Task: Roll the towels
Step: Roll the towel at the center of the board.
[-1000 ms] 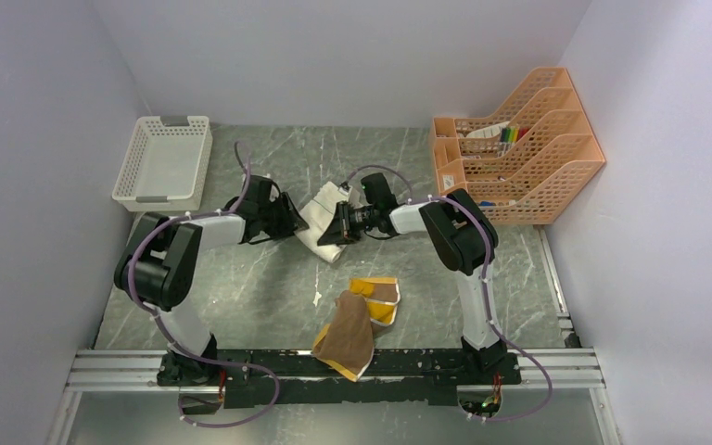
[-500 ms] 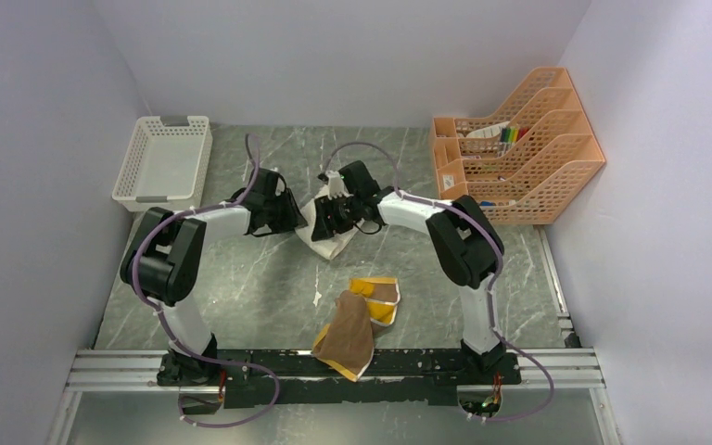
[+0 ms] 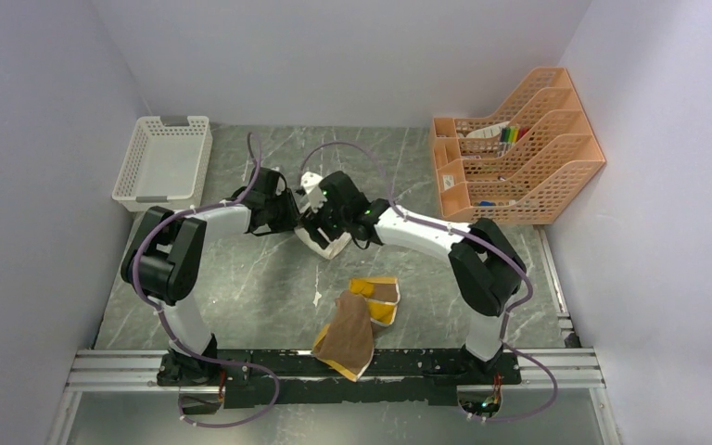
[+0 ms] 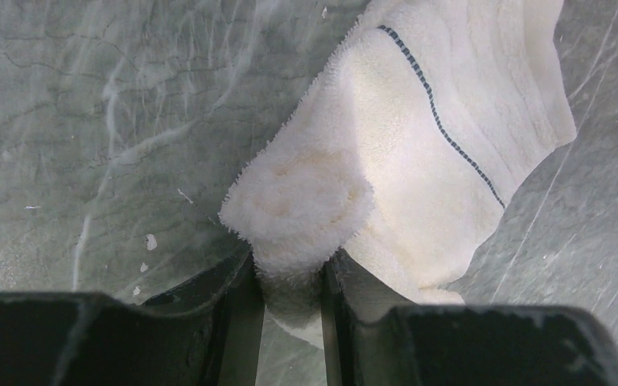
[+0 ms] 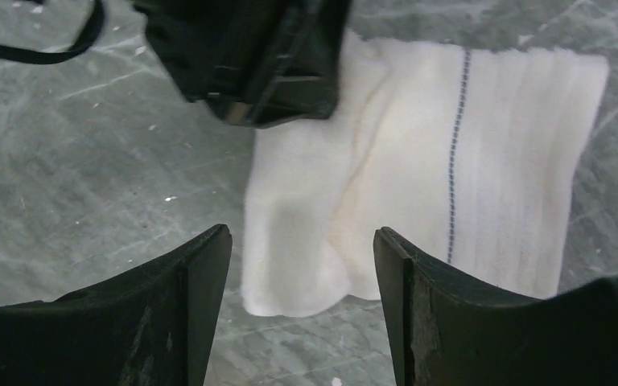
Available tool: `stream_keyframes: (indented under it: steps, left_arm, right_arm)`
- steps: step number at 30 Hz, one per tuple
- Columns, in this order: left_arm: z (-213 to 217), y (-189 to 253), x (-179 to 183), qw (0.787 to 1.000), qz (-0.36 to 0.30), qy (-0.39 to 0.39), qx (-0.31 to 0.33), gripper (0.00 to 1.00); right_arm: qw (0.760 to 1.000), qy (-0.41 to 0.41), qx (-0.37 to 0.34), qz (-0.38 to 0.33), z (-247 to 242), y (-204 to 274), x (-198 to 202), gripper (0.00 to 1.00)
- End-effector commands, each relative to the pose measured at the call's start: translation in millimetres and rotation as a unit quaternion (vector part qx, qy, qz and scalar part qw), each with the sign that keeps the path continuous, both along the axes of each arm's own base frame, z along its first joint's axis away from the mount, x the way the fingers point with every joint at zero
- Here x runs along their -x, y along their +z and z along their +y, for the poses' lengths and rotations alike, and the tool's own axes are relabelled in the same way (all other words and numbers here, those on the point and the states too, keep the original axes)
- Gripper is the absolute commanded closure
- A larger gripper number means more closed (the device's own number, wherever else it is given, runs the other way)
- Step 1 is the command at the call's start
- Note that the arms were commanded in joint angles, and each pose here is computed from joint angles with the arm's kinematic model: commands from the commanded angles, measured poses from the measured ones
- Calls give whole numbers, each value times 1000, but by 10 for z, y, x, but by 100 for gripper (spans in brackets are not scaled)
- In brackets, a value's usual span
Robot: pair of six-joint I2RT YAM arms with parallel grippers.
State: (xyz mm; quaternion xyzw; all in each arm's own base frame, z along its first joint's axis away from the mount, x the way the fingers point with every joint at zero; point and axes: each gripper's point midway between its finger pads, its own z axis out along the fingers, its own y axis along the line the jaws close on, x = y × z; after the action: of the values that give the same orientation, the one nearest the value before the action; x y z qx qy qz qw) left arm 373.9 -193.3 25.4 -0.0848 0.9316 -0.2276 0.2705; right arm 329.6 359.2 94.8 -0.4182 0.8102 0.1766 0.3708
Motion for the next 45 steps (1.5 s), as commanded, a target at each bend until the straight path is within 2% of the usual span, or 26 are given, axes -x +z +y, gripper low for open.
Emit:
stream_keyframes:
  steps: [1, 12, 20, 28, 35, 38, 40, 45]
  left_arm:
    - [66, -103, -18, 1000, 6, 0, -29, 62]
    - [55, -157, -9, 999, 16, -8, -30, 62]
    - [-26, -149, 0, 999, 25, -24, -15, 62]
    - [-43, -142, 6, 999, 28, -28, -12, 61]
    - [-34, -133, 20, 999, 30, -27, -12, 61]
    - [-13, -122, 9, 999, 29, -24, -12, 61]
    - [7, -96, -5, 999, 27, -20, -11, 60]
    - [99, 29, -69, 1000, 13, 1, -6, 59]
  right_arm:
    - [999, 18, 37, -32, 91, -115, 76, 34]
    - [994, 29, 90, -50, 255, -429, 294, 34]
    - [984, -14, 150, -93, 157, -612, 290, 40]
    - [975, -73, 174, -115, 41, -662, 200, 43]
    - [982, -75, 157, -78, 72, -881, 311, 58]
    - [984, -71, 148, -63, 115, -928, 354, 68]
    - [985, -70, 145, -58, 133, -951, 363, 79]
    - [987, -69, 137, -45, 159, -981, 376, 85]
